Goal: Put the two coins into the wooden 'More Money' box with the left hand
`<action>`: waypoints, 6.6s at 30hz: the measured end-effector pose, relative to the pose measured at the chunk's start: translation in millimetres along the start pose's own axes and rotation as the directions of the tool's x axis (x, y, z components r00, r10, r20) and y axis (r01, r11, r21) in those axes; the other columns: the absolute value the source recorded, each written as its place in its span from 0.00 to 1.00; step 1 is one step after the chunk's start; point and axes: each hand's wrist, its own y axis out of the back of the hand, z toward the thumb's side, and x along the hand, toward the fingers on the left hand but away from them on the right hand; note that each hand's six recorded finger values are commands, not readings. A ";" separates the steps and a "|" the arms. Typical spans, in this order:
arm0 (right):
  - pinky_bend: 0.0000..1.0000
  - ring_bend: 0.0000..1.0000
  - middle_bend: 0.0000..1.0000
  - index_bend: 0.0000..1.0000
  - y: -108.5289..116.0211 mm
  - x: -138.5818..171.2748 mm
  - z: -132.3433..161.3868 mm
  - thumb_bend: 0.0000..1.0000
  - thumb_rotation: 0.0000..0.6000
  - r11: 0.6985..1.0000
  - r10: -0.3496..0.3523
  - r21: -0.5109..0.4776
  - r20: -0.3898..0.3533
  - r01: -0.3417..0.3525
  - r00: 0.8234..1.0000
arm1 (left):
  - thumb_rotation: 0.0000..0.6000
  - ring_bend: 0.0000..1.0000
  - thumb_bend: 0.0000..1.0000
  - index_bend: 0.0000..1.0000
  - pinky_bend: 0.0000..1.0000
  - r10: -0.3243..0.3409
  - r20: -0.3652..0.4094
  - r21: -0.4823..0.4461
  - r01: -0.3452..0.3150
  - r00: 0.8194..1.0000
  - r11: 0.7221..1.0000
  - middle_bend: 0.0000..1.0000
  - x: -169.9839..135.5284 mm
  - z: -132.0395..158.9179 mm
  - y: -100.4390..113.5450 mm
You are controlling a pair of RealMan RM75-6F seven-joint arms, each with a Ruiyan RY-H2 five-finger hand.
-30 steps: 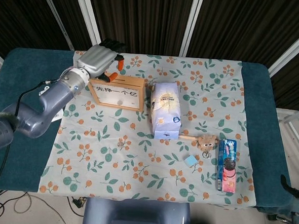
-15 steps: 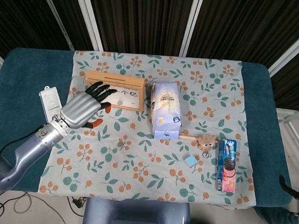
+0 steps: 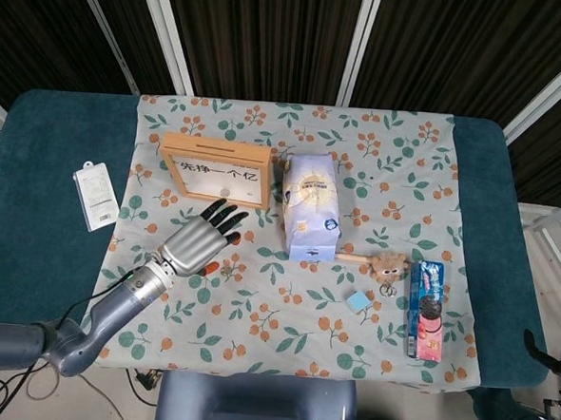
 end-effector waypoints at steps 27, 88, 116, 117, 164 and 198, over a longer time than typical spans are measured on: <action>0.00 0.07 0.08 0.12 -2.1 -1.2 0.3 0.37 1.00 1.000 0.024 0.004 -0.003 -0.024 1.000 | 1.00 0.00 0.07 0.30 0.00 -0.029 -0.085 0.088 0.037 0.996 0.995 0.02 34.1 7.2 -36.5; 0.00 0.06 0.08 0.13 -0.2 -3.2 -4.0 0.37 1.00 1.000 0.024 0.017 0.036 -0.025 0.999 | 1.00 0.00 0.07 0.31 0.00 -0.085 -0.064 0.125 0.092 0.994 0.988 0.02 46.9 18.6 -70.6; 0.00 0.06 0.08 0.12 -1.2 -3.5 -4.8 0.37 1.00 0.999 0.034 0.019 0.044 -0.035 0.998 | 1.00 0.00 0.07 0.32 0.00 -0.074 -0.070 0.126 0.082 0.995 0.989 0.02 48.5 18.5 -61.6; 0.00 0.06 0.08 0.12 -1.2 -3.5 -4.7 0.37 1.00 0.999 0.034 0.020 0.043 -0.035 0.998 | 1.00 0.00 0.07 0.32 0.00 -0.073 -0.070 0.127 0.082 0.995 0.988 0.02 48.4 18.4 -61.4; 0.00 0.06 0.08 0.12 -2.7 -2.4 -7.2 0.37 1.00 0.998 0.063 0.008 0.065 -0.063 0.996 | 1.00 0.00 0.11 0.54 0.00 -0.112 -0.064 0.159 0.121 0.992 0.980 0.03 43.3 17.5 -71.8; 0.00 0.06 0.08 0.12 -3.5 -1.9 -8.0 0.37 1.00 0.997 0.078 0.006 0.073 -0.079 0.994 | 1.00 0.00 0.54 0.63 0.00 -0.138 -0.046 0.134 0.143 0.989 0.981 0.09 43.5 25.6 -78.7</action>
